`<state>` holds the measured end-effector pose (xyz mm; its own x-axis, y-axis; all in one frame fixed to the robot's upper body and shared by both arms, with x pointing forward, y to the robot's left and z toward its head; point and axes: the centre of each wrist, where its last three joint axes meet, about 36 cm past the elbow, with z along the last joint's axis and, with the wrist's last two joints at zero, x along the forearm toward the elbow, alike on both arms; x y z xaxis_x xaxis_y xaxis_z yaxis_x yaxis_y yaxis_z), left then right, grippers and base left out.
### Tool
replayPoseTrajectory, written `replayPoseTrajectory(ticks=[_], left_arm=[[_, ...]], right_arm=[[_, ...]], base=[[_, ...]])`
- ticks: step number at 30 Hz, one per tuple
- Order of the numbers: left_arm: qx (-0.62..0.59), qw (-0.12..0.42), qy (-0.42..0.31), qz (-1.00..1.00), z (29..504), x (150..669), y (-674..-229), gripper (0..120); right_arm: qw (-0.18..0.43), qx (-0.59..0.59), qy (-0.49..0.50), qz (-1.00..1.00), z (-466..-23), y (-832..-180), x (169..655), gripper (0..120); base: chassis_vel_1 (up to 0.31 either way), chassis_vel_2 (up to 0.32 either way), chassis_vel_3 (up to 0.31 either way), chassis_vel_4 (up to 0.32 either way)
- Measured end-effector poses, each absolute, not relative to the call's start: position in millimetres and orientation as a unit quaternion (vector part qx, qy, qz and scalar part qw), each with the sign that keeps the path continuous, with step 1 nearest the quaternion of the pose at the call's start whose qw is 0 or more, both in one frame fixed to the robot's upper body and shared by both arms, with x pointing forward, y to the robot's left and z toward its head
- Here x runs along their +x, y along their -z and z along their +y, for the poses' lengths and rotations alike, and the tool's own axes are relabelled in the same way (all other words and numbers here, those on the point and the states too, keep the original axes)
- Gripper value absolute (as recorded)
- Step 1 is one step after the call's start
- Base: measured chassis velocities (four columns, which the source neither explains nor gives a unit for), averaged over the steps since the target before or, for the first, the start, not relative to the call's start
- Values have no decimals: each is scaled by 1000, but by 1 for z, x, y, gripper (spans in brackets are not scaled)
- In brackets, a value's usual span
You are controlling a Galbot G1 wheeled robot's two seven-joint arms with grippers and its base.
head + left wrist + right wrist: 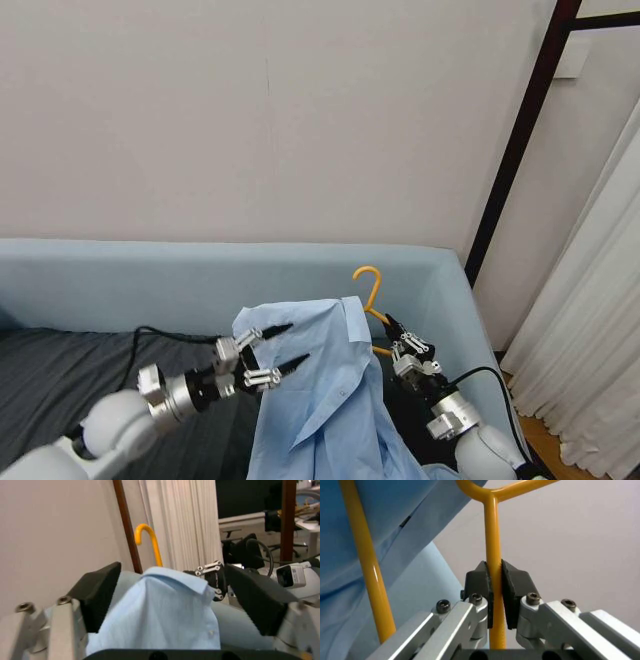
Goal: Pick up the clothes from the sofa and hang them on the clothes hanger.
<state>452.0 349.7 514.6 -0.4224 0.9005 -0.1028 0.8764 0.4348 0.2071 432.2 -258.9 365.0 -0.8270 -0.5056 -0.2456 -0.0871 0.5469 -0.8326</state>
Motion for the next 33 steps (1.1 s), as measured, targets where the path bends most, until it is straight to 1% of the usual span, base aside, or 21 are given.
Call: replayPoseTrajectory(ticks=[1, 2, 3, 6, 7, 9, 12, 14, 17, 18, 22, 23, 25, 26, 27, 31, 32, 33], left_arm=[[531, 90, -74, 839, 359, 461, -527, 93], [531, 90, -74, 839, 359, 461, -527, 93], [533, 80, -87, 838, 370, 469, -538, 97], [545, 39, -115, 830, 404, 485, -557, 106], [545, 39, -115, 830, 404, 485, -557, 106], [558, 14, -123, 821, 416, 496, -563, 110], [579, -14, -121, 806, 422, 509, -564, 113], [585, -20, -121, 802, 421, 513, -563, 114], [616, -50, -129, 776, 410, 527, -560, 114], [616, -50, -129, 776, 410, 527, -560, 114], [641, -77, -152, 748, 382, 546, -552, 111], [641, -77, -152, 748, 382, 546, -552, 111], [647, -89, -168, 738, 370, 555, -550, 108], [652, -97, -174, 732, 364, 559, -550, 104], [652, -97, -174, 732, 364, 559, -550, 104], [664, -122, -196, 711, 347, 573, -550, 91], [664, -122, -196, 711, 347, 573, -550, 91], [669, -129, -198, 704, 342, 579, -551, 86]], right_arm=[[242, -179, 450, 841, -260, -365, 432, 5], [242, -179, 450, 841, -260, -365, 432, 5], [245, -184, 457, 835, -261, -366, 432, 5], [261, -197, 465, 823, -254, -367, 434, 5], [261, -197, 465, 823, -254, -367, 434, 5], [274, -204, 467, 815, -249, -370, 433, 5], [281, -215, 463, 813, -241, -372, 426, 5], [282, -218, 462, 812, -239, -372, 424, 5], [285, -226, 456, 812, -230, -372, 415, 5], [285, -226, 456, 812, -230, -372, 415, 5], [284, -231, 458, 810, -226, -371, 412, 5], [284, -231, 458, 810, -226, -371, 412, 5], [284, -230, 461, 808, -227, -371, 412, 5], [284, -229, 463, 808, -228, -372, 413, 5], [284, -229, 463, 808, -228, -372, 413, 5], [283, -223, 477, 802, -236, -374, 415, 5], [283, -223, 477, 802, -236, -374, 415, 5], [282, -219, 483, 799, -241, -375, 415, 5]], base=[[0, 0, 0, 0], [0, 0, 0, 0], [0, 0, 0, 0], [0, 0, 0, 0], [0, 0, 0, 0], [0, 0, 0, 0], [0, 0, 0, 0], [0, 0, 0, 0], [0, 0, 0, 0], [0, 0, 0, 0], [0, 0, 0, 0], [0, 0, 0, 0], [0, 0, 0, 0], [0, 0, 0, 0], [0, 0, 0, 0], [0, 0, 0, 0], [0, 0, 0, 0], [0, 0, 0, 0]])
